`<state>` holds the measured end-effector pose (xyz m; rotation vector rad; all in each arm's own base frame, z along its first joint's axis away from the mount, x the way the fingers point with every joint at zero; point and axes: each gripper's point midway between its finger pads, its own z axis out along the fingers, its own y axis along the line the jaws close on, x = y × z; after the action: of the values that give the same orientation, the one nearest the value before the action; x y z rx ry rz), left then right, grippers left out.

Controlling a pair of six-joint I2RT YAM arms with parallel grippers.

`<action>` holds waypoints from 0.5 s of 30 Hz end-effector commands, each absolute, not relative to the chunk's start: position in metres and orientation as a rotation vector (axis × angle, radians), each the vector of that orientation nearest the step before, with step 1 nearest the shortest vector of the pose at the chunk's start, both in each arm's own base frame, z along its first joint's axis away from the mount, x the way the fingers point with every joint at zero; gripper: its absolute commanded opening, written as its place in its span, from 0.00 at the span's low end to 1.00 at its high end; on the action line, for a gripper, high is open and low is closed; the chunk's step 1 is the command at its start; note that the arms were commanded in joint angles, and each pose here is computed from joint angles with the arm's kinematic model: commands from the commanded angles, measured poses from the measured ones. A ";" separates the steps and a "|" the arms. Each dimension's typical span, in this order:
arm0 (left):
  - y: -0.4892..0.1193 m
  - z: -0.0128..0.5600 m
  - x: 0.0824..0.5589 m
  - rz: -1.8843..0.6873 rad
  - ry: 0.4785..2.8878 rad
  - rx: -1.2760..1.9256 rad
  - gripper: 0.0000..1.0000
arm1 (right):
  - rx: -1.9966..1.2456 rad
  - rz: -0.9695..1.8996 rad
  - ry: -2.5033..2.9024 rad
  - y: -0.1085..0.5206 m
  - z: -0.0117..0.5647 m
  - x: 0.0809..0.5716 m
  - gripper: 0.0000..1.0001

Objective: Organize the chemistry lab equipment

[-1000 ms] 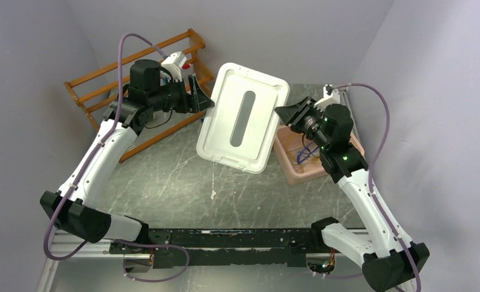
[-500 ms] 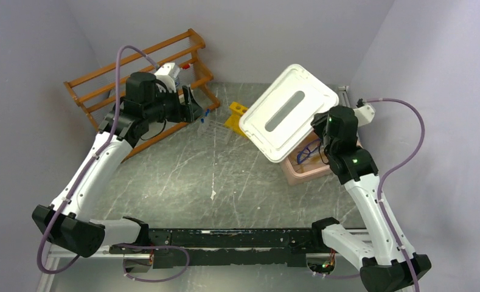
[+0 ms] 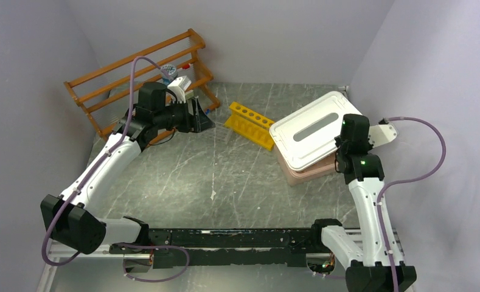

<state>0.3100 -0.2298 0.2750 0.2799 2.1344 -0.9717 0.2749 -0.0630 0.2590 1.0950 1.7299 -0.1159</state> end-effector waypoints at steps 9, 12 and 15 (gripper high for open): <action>-0.232 0.257 0.307 -0.964 2.144 0.343 0.73 | 1.296 -0.199 1.789 -0.094 0.208 0.251 0.01; -0.232 0.257 0.308 -0.959 2.143 0.341 0.73 | 1.318 -0.236 1.792 -0.097 0.199 0.243 0.08; -0.233 0.255 0.308 -0.966 2.149 0.342 0.73 | 1.333 -0.258 1.804 -0.098 0.190 0.237 0.13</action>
<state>0.3081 -0.2286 0.2504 0.3044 2.1809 -0.9541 0.2555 -0.0887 0.2055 1.2889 1.7885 -0.1633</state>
